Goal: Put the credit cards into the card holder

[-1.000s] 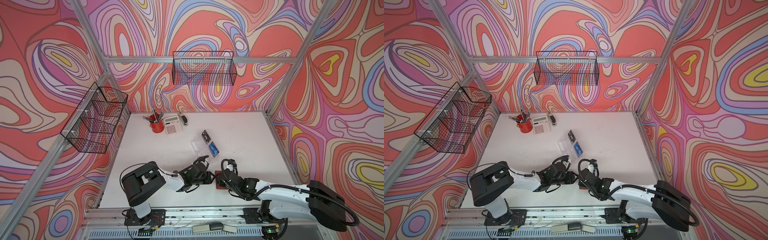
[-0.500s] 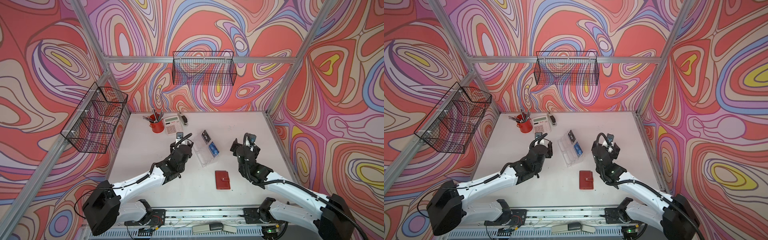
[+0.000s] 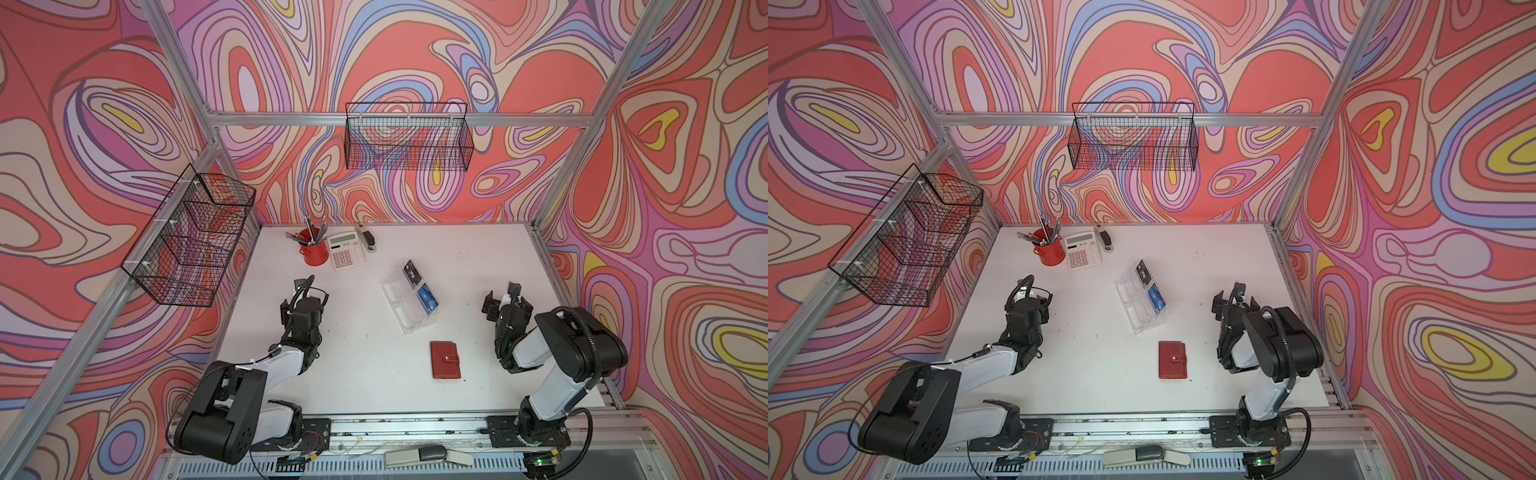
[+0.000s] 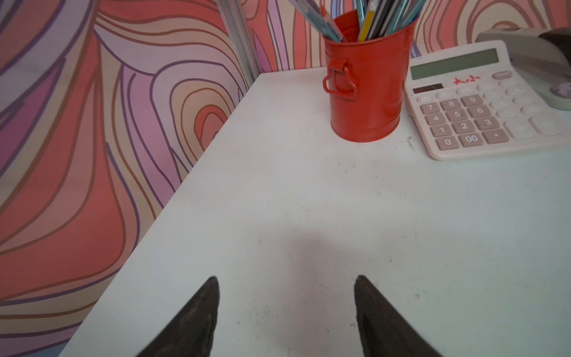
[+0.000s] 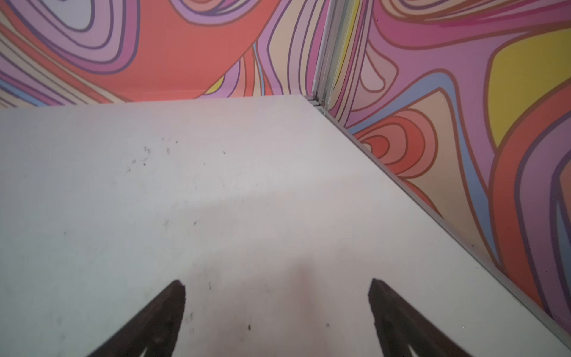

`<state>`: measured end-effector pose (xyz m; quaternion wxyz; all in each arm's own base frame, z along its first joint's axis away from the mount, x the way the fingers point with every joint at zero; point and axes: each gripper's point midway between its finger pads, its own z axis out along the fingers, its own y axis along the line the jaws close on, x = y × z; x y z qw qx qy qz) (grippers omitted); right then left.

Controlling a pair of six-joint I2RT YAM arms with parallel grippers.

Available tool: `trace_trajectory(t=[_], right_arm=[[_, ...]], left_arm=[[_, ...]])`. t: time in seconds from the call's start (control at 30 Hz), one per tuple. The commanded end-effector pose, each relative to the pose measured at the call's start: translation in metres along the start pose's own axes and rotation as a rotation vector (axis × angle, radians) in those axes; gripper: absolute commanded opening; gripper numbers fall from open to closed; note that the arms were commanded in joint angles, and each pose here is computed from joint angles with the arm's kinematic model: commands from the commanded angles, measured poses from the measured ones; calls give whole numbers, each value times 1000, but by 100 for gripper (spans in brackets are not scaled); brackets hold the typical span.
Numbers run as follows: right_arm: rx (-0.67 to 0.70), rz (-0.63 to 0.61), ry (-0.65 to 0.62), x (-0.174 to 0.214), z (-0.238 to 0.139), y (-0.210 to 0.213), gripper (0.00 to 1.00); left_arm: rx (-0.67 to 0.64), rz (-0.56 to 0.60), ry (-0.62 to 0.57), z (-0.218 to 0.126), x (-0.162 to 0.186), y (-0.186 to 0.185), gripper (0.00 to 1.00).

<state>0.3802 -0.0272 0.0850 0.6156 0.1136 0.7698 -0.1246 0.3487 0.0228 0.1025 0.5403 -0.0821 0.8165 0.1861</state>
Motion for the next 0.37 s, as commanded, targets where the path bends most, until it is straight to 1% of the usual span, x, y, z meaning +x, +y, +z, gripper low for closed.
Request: trace_trajectory(t=[0.0, 0.03, 0.07, 0.1, 0.13, 0.17, 0.2, 0.27, 0.33], right_arm=[[-68, 38, -74, -32, 12, 14, 98], [-62, 36, -91, -35, 12, 13, 98], [-71, 29, -68, -31, 13, 16, 98], [-70, 29, -73, -32, 13, 15, 98], [-71, 27, -78, -33, 14, 16, 98], [-81, 29, -63, -31, 15, 18, 98], [-80, 28, -62, -30, 15, 18, 98], [-79, 28, -68, -31, 14, 17, 98], [-102, 14, -85, -34, 10, 21, 98]], left_arm=[[48, -3, -118, 8, -33, -13, 72], [69, 12, -104, 11, -27, -18, 72], [50, -7, -133, 16, -25, -15, 73], [29, -5, -179, 18, -30, -12, 73], [36, -4, -146, 17, -25, -13, 73], [59, -31, -112, 15, -23, -11, 74], [59, -50, -127, 14, -23, -8, 74], [49, -46, -179, 14, -26, -7, 75], [60, -41, -137, 15, -23, -9, 76]])
